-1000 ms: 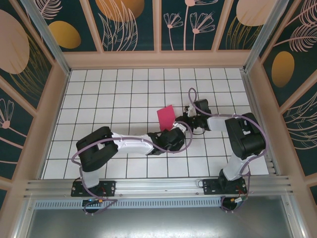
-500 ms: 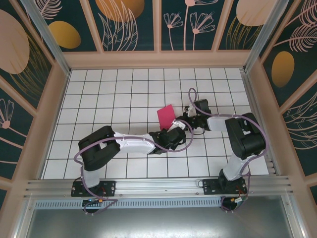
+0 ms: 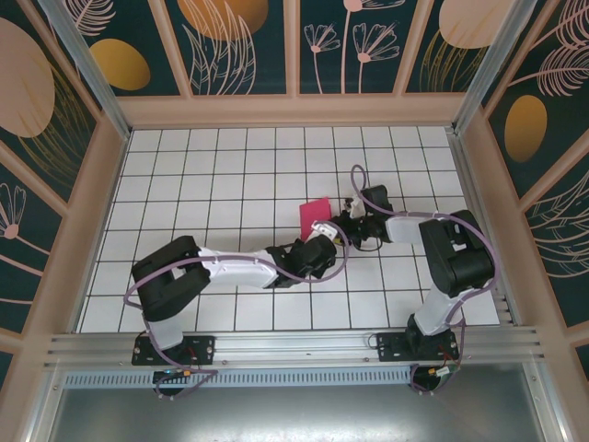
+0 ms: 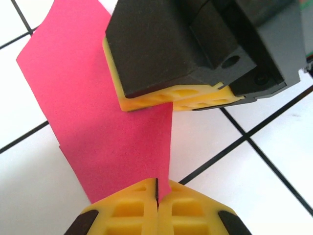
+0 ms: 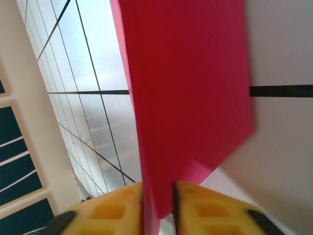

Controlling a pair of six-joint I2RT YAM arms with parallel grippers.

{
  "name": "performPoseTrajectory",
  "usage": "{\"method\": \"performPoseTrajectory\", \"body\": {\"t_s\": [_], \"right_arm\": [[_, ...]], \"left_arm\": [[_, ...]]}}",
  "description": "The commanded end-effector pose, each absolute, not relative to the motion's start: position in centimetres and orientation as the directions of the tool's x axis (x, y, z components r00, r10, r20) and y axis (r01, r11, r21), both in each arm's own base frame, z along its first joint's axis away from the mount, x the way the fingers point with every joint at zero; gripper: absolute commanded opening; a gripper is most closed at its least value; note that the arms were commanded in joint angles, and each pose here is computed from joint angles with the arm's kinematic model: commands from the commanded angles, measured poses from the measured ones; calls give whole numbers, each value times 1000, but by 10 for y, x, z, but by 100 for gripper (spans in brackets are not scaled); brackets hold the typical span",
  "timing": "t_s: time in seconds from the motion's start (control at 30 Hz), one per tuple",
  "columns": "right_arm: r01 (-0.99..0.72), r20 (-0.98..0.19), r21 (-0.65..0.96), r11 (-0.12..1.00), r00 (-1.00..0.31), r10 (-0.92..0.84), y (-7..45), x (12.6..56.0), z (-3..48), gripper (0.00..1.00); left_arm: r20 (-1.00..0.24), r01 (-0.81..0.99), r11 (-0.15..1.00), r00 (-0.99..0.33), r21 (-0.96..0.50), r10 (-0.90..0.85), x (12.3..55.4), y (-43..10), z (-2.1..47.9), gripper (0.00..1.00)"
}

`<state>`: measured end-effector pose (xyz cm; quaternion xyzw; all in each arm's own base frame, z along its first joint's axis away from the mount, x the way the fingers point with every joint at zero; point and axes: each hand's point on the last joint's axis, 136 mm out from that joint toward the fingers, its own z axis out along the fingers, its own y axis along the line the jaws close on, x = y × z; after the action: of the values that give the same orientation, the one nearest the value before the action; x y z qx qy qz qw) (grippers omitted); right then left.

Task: Fold a paper plane with a square sheet of paper (pick it up from the middle)
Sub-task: Third fold the triangle at the center of the table.

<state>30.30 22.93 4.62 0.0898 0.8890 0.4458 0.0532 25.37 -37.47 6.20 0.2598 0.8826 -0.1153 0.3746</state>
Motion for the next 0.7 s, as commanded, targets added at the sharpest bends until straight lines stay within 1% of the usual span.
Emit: {"method": "performPoseTrajectory", "body": {"t_s": [0.0,0.1,0.2,0.33,0.37,0.5,0.6,0.67], "right_arm": [[69,-102,783,618,-966,237,215,317,68,27],[59,-155,756,652,-951,267,201,327,77,29],[42,-188,738,674,-946,265,198,336,83,30],[34,-204,722,692,-944,260,200,341,84,30],[36,-212,709,704,-942,261,198,342,84,30],[92,-276,605,791,-908,316,173,349,84,31],[70,-312,611,789,-894,321,173,354,94,32],[16,-314,644,765,-906,283,187,355,100,29]], "left_arm": [[-742,565,805,-615,-181,265,255,-379,82,0],[-719,608,733,-652,-306,241,248,-383,91,0],[-696,631,692,-670,-351,257,242,-387,89,0],[-675,634,674,-687,-379,267,242,-392,88,0],[-659,631,678,-697,-376,284,242,-393,78,0],[-643,623,688,-708,-372,292,243,-393,71,0],[-638,623,681,-712,-384,292,242,-395,72,0],[-637,628,673,-713,-391,294,241,-397,73,0]]}}
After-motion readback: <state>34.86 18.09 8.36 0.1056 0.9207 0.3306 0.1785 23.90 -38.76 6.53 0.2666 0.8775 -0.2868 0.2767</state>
